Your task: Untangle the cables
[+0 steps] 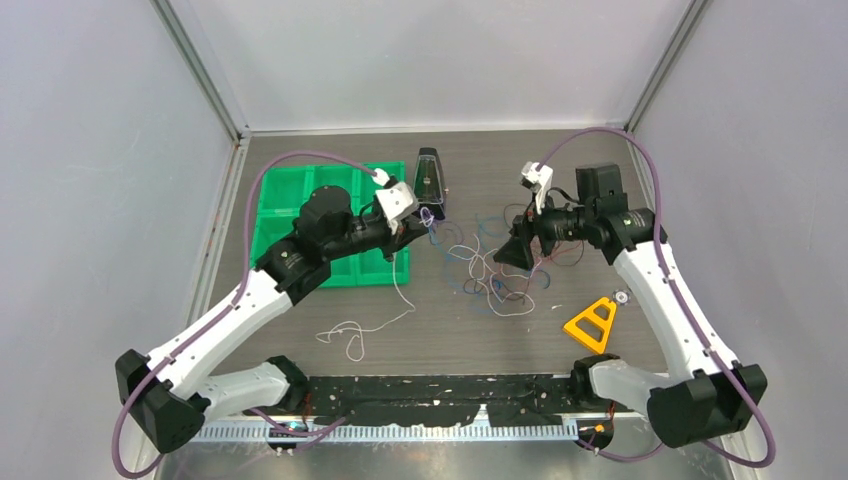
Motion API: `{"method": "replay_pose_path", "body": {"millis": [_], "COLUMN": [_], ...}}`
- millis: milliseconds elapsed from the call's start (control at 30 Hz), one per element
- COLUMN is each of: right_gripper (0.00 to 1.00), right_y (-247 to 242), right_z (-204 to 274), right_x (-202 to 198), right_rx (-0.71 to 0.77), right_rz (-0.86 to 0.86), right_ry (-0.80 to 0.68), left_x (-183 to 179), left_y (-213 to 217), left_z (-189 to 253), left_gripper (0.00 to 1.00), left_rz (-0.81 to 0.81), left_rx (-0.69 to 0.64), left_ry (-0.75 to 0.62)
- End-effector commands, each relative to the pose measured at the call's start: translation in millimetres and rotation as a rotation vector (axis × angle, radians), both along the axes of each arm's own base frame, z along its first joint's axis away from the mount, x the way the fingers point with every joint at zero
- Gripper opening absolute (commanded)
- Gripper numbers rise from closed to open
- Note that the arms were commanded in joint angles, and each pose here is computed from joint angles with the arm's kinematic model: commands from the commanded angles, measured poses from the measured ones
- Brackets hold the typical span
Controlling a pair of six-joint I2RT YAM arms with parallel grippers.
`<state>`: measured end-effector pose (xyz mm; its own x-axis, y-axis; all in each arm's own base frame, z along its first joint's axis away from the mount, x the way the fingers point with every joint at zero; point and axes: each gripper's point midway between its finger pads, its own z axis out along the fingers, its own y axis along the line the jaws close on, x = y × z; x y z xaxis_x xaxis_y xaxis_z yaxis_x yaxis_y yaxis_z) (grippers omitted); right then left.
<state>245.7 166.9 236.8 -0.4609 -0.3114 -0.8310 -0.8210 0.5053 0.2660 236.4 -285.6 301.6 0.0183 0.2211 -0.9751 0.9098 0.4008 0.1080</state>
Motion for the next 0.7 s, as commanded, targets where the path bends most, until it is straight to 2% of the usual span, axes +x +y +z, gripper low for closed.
{"method": "replay_pose_path", "body": {"millis": [0,133,200,300,400,500,533,667], "right_gripper": [0.93,0.97,0.94,0.79,0.76,0.78,0.82,0.86], "right_y": [25,56,70,88,101,115,119,129], "right_z": [51,87,93,93,90,98,99,78], "right_x": [-32,-55,-57,-49,-38,-32,-28,-22], "right_rx": [0.082,0.188,0.213,0.254,0.29,0.33,0.334,0.285], "right_rz": [0.142,0.208,0.213,0.187,0.168,0.168,0.165,0.161], "right_ry": [-0.128,-0.135,-0.127,-0.114,-0.076,-0.062,-0.064,-0.045], "left_x": [6,6,6,7,8,9,11,14], "left_y": [-6,-11,-12,-15,-20,-24,-25,-28], "left_z": [14,9,9,10,12,13,12,18], "left_gripper": [0.0,0.0,0.0,0.0,0.0,0.0,0.0,0.0], "left_rz": [0.023,0.016,0.013,0.016,0.016,0.018,0.025,0.034], "left_rx": [-0.034,-0.019,-0.015,-0.022,-0.026,-0.027,-0.027,-0.047], "left_ry": [0.014,0.001,-0.004,0.005,0.016,0.016,0.024,0.043]}}
